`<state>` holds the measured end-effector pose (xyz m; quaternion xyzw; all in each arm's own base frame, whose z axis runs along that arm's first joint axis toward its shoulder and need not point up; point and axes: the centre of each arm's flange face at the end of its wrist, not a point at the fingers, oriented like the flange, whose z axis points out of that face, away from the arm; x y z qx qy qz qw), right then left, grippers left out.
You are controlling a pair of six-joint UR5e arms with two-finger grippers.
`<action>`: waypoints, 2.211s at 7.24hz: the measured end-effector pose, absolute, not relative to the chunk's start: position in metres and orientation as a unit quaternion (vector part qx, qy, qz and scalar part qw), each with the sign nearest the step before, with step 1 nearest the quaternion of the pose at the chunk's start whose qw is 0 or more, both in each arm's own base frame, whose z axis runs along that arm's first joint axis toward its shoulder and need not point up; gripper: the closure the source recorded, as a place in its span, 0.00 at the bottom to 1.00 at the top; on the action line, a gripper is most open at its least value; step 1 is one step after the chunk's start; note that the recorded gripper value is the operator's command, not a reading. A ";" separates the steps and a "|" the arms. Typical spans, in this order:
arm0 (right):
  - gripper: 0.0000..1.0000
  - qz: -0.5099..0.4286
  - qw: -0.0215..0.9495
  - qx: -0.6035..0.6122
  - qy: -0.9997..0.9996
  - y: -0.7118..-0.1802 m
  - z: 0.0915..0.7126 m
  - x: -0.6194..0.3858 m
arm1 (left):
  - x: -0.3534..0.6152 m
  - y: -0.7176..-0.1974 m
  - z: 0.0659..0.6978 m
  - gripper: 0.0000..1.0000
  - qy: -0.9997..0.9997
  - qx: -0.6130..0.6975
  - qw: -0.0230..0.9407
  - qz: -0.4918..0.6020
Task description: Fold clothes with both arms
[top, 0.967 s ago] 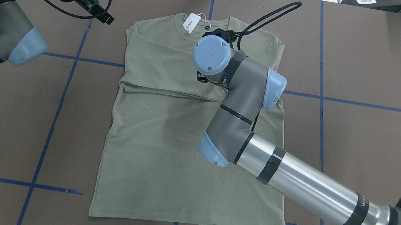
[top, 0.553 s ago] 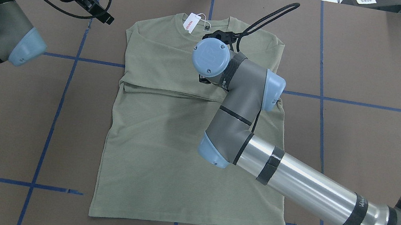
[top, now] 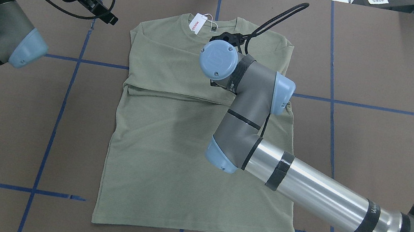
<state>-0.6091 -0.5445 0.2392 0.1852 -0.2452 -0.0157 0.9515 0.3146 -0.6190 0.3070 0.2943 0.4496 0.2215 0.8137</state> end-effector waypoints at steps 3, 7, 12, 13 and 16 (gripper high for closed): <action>1.00 -0.049 0.949 0.205 -0.234 -0.569 0.256 -0.556 | 0.314 -0.617 0.302 0.00 0.453 0.295 0.813 0.217; 1.00 -0.098 0.948 0.221 -0.207 -0.574 0.315 -0.485 | 0.313 -0.613 0.298 0.00 0.457 0.294 0.812 0.210; 0.00 -0.070 0.936 0.218 -0.269 -0.570 0.307 -0.485 | 0.310 -0.604 0.293 0.00 0.468 0.288 0.814 0.190; 0.00 -0.050 0.930 0.200 -0.305 -0.560 0.300 -0.478 | 0.308 -0.591 0.291 0.00 0.482 0.273 0.817 0.159; 0.00 0.040 0.905 0.139 -0.401 -0.471 0.298 -0.415 | 0.331 -0.476 0.289 0.00 0.520 0.225 0.822 0.061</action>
